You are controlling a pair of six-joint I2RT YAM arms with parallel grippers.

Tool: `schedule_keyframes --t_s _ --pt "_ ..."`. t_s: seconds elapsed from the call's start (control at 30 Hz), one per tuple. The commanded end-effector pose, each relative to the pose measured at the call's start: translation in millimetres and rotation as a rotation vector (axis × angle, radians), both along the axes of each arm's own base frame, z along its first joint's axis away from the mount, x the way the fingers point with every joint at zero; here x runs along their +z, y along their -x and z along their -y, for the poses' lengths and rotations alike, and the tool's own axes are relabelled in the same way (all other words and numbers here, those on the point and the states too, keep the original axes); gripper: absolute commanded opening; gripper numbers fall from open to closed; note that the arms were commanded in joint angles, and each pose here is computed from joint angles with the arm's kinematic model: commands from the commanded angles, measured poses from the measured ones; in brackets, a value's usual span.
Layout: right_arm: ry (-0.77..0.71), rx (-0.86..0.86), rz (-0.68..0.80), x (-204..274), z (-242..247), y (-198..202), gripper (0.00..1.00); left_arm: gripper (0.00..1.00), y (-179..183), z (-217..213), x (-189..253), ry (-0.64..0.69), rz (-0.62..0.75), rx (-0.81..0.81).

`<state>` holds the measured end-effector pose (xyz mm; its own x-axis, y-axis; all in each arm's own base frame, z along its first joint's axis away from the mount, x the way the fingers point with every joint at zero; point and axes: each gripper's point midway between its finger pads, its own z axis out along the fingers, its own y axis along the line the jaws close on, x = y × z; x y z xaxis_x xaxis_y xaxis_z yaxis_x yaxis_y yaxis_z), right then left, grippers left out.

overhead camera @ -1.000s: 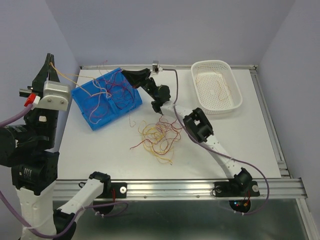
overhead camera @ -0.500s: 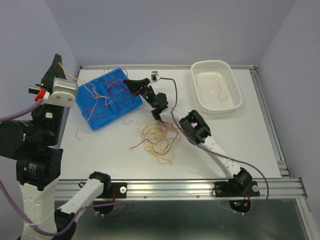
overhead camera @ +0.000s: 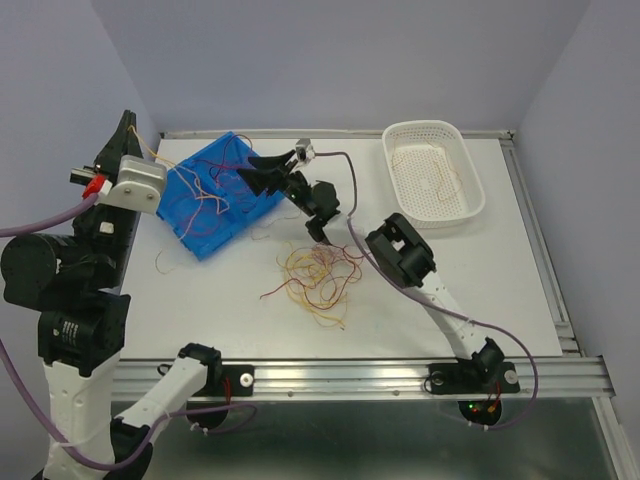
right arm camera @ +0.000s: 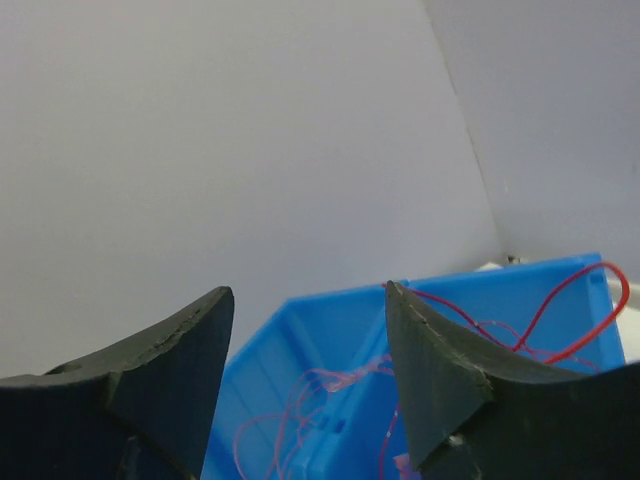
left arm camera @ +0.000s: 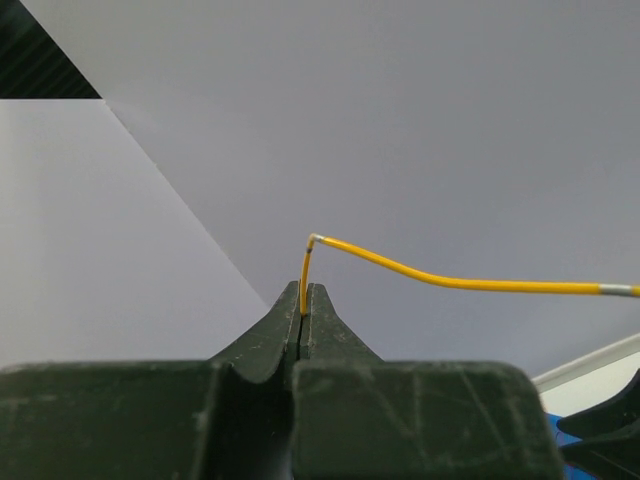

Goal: Untangle the cables
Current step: Place the cable in the bin.

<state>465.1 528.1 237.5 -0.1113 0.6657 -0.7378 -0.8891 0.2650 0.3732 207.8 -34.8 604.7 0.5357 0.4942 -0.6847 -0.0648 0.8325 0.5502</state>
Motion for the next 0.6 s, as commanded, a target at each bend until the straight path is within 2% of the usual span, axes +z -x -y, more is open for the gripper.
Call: schedule_keyframes --t_s 0.0,0.1,0.13,0.2,0.4,0.57 --pt "-0.069 -0.06 0.213 108.1 31.6 36.4 0.71 0.0 -5.7 6.4 7.6 0.007 0.019 -0.028" --pt "-0.042 -0.079 0.272 141.3 52.2 58.3 0.73 0.0 -9.9 10.2 6.4 0.005 0.012 -0.041" --pt "0.0 -0.06 0.307 140.3 53.9 67.8 0.8 0.0 -12.9 11.7 4.7 0.003 0.004 -0.045" --pt "0.042 -0.007 0.364 147.7 61.5 88.2 0.84 0.0 -16.6 17.5 2.6 -0.002 -0.008 -0.07" --pt "0.19 0.296 0.514 142.2 86.8 180.9 0.84 0.0 -34.4 40.1 -11.9 -0.001 -0.073 -0.17" --pt "0.186 0.306 0.5 152.0 107.6 204.1 0.84 0.0 -49.7 69.1 -35.0 -0.008 -0.165 -0.305"
